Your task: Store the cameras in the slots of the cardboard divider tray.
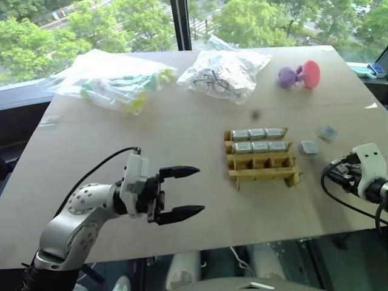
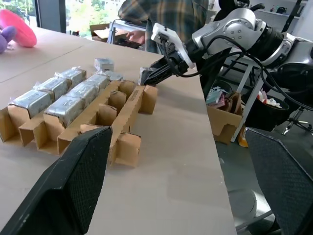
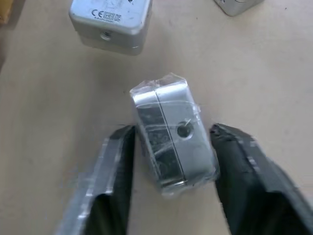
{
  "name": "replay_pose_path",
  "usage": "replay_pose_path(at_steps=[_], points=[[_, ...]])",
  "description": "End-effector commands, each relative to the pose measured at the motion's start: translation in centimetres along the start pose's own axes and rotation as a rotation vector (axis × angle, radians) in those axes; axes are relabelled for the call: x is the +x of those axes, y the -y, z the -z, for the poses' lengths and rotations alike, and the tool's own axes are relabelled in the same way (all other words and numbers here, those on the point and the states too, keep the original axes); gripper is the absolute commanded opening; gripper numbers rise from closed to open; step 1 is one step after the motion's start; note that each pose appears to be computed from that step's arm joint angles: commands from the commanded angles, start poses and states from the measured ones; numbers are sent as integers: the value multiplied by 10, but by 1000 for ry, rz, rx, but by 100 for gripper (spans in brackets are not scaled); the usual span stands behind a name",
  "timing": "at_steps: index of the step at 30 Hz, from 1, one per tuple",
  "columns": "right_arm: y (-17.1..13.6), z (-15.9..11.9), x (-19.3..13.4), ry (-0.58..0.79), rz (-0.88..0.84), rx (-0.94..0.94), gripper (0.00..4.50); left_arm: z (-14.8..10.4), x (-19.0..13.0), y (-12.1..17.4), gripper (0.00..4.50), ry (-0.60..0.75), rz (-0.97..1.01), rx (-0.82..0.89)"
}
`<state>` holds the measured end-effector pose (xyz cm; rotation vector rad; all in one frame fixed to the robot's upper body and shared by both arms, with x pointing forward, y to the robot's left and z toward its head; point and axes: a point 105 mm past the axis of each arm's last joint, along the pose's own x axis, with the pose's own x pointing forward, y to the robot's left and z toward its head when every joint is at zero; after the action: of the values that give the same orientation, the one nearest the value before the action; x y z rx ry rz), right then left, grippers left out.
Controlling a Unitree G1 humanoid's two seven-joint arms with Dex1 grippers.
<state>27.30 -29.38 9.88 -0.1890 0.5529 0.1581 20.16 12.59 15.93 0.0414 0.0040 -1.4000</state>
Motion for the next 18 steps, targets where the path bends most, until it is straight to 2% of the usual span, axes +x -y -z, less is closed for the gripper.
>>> replay_pose_path(at_steps=[1, 3, 6, 9, 14, 18], points=[[2, -19, -10, 65, -3, -139, 86, -10, -2, 5, 450, 4, -8, 49], [-18, -40, -20, 145, -94, -289, 89, -9, -4, 4, 450, 4, -32, 49], [-73, -71, -35, 294, -326, -525, 89, -5, -7, 0, 450, 18, -81, 29], [-127, -86, -39, 390, -571, -726, 89, -2, -7, -5, 450, 26, -116, 27], [-168, -104, -22, 469, -741, -895, 89, -2, -9, -9, 450, 5, -124, 50], [-180, -110, -9, 464, -795, -929, 89, -4, -9, -8, 450, 9, -137, 51]])
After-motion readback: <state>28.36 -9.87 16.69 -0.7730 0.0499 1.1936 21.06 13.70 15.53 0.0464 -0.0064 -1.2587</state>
